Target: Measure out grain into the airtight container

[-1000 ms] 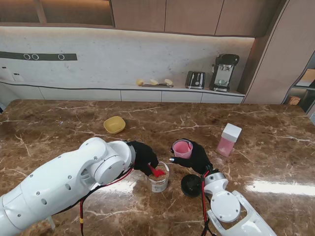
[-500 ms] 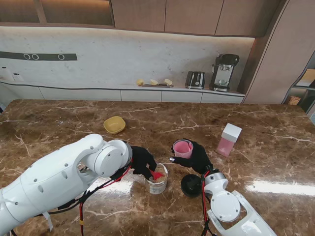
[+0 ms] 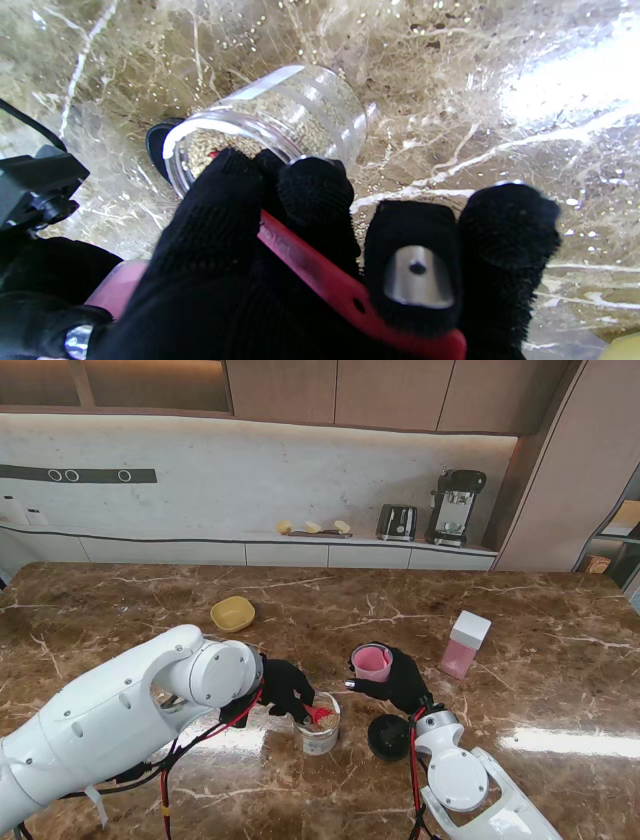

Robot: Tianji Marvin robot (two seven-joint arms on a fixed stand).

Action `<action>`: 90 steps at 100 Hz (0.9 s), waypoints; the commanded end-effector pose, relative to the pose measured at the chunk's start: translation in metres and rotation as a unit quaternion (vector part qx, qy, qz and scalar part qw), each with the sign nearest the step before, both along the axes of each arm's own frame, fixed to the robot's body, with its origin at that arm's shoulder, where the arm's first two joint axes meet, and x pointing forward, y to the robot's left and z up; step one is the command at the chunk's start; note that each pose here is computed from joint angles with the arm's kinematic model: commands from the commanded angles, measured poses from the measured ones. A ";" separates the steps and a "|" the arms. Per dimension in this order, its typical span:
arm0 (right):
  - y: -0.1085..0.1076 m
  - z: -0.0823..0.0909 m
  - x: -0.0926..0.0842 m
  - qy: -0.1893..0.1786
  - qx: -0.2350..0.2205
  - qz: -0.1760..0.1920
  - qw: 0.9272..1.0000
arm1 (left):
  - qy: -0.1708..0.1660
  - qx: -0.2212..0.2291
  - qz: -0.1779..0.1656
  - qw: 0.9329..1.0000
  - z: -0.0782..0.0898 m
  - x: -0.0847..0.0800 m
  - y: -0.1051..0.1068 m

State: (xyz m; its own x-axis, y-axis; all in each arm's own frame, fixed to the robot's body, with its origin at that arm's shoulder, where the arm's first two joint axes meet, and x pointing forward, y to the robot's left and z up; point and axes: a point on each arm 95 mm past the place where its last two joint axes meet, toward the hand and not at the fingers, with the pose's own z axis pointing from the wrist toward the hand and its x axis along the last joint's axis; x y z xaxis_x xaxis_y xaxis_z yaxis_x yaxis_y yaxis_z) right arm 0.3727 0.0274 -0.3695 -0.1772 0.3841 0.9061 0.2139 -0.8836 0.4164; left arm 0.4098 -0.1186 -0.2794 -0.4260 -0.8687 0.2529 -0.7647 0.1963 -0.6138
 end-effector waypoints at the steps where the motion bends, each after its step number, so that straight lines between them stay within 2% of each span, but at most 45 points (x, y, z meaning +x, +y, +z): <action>1: 0.001 -0.005 -0.002 0.011 0.000 0.003 1.000 | 0.009 0.002 0.010 1.000 -0.002 0.002 0.005; 26: 0.001 -0.006 -0.002 0.011 0.000 0.003 1.000 | 0.025 -0.007 0.029 0.999 -0.003 0.003 0.011; 50: 0.002 -0.006 -0.002 0.012 -0.001 0.006 1.000 | 0.028 -0.016 0.047 0.998 -0.005 0.002 0.020; 90: 0.003 -0.007 -0.002 0.015 -0.003 0.006 1.000 | 0.033 -0.056 0.075 0.995 -0.007 -0.002 0.031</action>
